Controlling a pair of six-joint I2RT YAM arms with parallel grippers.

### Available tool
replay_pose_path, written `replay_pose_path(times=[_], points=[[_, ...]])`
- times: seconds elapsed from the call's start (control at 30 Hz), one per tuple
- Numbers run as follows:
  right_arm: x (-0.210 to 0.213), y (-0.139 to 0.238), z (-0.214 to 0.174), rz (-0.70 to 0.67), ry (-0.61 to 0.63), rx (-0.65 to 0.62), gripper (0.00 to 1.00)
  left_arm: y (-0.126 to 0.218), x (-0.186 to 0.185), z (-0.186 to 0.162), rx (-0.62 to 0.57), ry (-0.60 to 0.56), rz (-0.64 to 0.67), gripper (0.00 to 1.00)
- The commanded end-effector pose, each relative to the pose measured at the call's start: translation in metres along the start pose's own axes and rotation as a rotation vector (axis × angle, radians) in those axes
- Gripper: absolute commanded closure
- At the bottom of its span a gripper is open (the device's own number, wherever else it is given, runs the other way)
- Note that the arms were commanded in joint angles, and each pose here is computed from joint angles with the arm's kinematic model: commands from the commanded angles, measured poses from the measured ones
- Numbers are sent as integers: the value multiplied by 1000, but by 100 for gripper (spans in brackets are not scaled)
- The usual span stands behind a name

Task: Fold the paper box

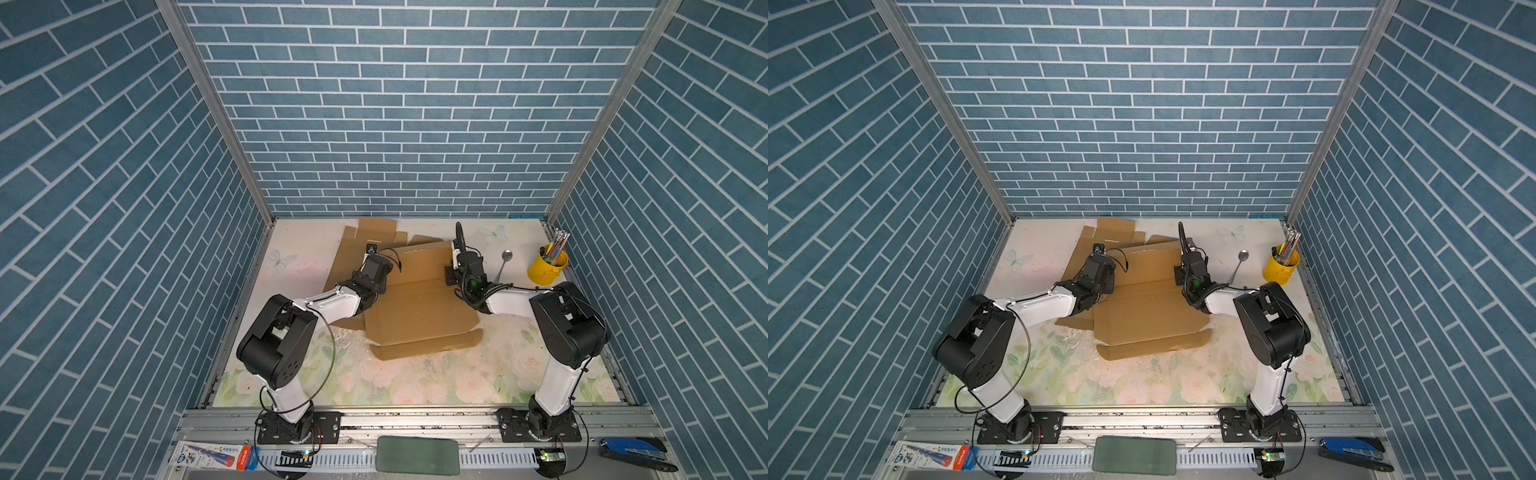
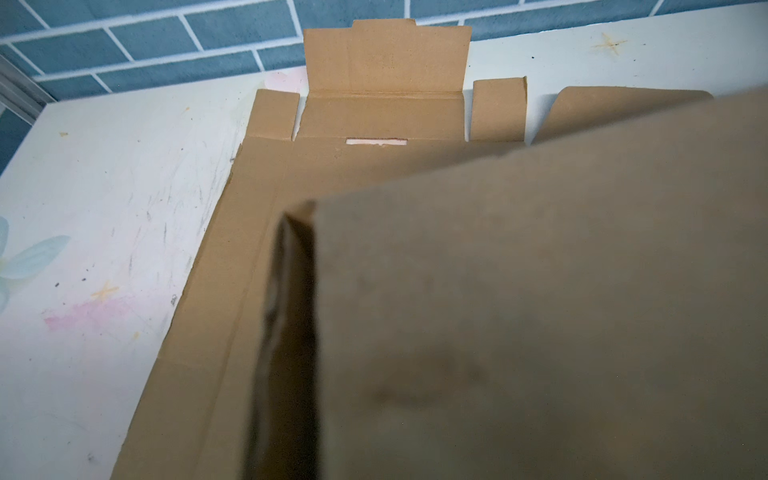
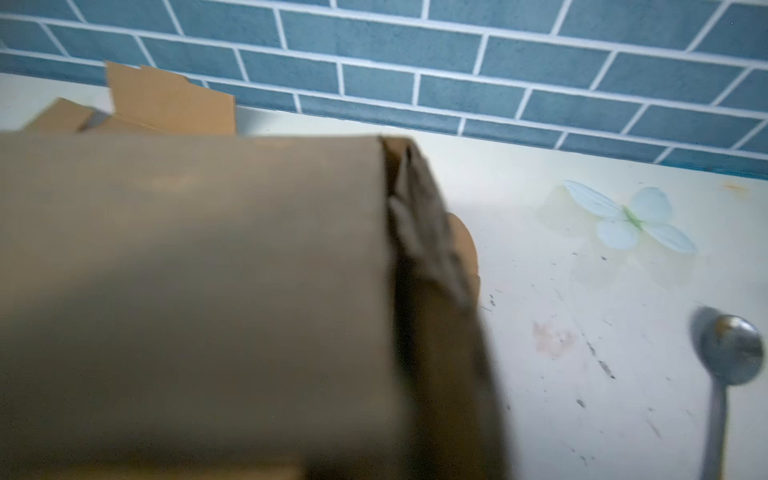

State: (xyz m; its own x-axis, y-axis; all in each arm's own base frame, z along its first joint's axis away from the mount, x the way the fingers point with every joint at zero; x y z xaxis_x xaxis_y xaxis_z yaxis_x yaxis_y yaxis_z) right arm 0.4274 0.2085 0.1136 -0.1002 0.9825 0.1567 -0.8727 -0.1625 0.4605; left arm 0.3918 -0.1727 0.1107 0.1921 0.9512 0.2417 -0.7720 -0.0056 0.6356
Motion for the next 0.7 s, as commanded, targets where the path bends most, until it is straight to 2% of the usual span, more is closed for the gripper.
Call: replay_pose_path(times=[0.0,0.27,0.33,0.37,0.43,0.57,0.67], points=[[-20,-2,7,-251,31,-36,100,-1,-17,-37,158,-44,-65,100],[-1,1,0,-260,105,-14,100,-5,-14,-43,233,-39,46,100],[-5,4,-2,-273,100,-15,86,-4,-9,-45,238,-34,72,100],[-6,5,-3,-276,99,-14,86,-4,-8,-46,242,-31,87,100],[-6,2,-6,-279,105,-7,100,-6,-4,-48,252,-30,120,100],[-1,2,-5,-256,91,0,100,-9,0,-52,290,-4,175,100],[3,7,4,-236,102,2,100,-6,-4,-46,279,14,133,100]])
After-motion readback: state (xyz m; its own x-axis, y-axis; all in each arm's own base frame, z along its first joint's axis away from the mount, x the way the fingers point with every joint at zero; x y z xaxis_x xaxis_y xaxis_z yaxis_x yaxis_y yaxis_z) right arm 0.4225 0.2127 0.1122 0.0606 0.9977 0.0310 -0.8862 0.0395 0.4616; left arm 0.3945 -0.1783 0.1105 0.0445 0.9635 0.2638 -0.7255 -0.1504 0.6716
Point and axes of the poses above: each gripper's point midway between its finger pads, its own y axis back along the fingers, its own x axis along the line the jaws close on, z = x × y, the point moved 3 cm from there along y, back along the fingers, and after that the axes turned 14 degrees about -y, right-handed, at the moved point
